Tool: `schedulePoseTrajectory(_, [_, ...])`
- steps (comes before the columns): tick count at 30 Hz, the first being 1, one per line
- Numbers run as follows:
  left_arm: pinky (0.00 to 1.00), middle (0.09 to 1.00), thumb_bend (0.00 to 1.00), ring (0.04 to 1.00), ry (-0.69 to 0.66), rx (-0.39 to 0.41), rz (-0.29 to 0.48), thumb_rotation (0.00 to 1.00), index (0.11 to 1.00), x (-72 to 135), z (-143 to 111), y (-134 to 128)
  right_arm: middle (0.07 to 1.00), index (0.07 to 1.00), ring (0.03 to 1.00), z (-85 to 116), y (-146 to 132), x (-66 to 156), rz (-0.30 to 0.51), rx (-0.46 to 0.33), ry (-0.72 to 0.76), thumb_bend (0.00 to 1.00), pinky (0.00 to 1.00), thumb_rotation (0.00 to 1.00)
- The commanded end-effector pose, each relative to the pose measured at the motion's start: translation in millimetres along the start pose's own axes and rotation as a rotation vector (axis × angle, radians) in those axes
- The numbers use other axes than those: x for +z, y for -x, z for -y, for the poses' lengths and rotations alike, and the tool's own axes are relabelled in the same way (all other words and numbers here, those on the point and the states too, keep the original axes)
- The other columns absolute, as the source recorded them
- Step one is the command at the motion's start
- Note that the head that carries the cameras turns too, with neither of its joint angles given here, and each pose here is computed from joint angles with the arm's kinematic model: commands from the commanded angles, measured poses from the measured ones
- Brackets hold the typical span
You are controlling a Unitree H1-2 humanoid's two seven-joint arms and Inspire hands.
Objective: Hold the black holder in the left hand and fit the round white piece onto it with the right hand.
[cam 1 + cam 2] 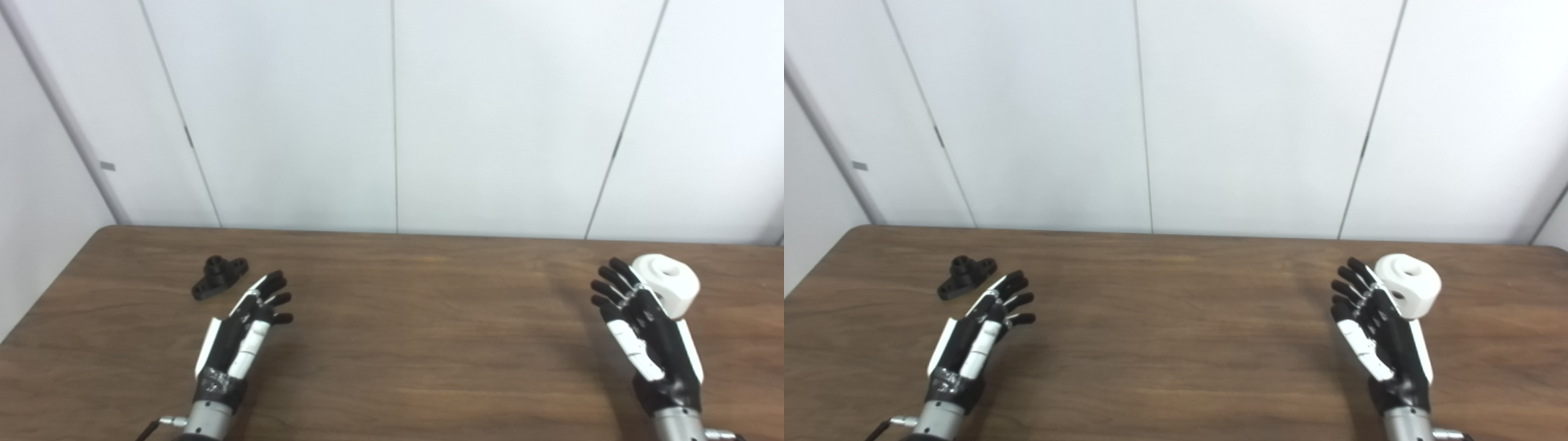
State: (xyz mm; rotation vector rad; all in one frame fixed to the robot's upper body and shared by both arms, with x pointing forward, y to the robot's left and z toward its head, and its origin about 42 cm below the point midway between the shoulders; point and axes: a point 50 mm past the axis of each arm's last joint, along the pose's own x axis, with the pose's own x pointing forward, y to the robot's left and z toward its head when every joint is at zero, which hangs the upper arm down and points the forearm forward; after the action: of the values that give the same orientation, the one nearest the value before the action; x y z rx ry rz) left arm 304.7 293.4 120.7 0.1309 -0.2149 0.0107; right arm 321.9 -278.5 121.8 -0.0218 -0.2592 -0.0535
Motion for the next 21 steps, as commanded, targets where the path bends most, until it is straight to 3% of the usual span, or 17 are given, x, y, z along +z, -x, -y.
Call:
schedulePoseTrajectory(1, [0.7,0.888,0.72,0.843,-0.037,0.007,0.007,0.8,0.893,-2,4,9,0.855,0.879,0.822,7,23,-24,-0.082,-0.012,-0.012,0.49,0.8,0.54])
schedulePoseTrajectory(8, [0.67,0.861,0.76,0.808,-0.24,0.006,0.045,0.78,0.867,23,1,12,0.847,0.875,0.81,12,23,-25,-0.078,-0.014,0.001,0.47,0.78,0.56])
schedulePoseTrajectory(12, [0.68,0.838,0.71,0.793,-0.353,0.019,0.068,0.67,0.839,38,-5,14,0.848,0.87,0.813,15,23,-27,-0.085,-0.015,-0.014,0.47,0.8,0.55])
schedulePoseTrajectory(21, [0.67,0.828,0.73,0.792,-0.674,0.065,0.187,0.53,0.811,69,-21,14,0.846,0.871,0.806,24,22,-30,-0.077,-0.009,-0.004,0.45,0.8,0.55])
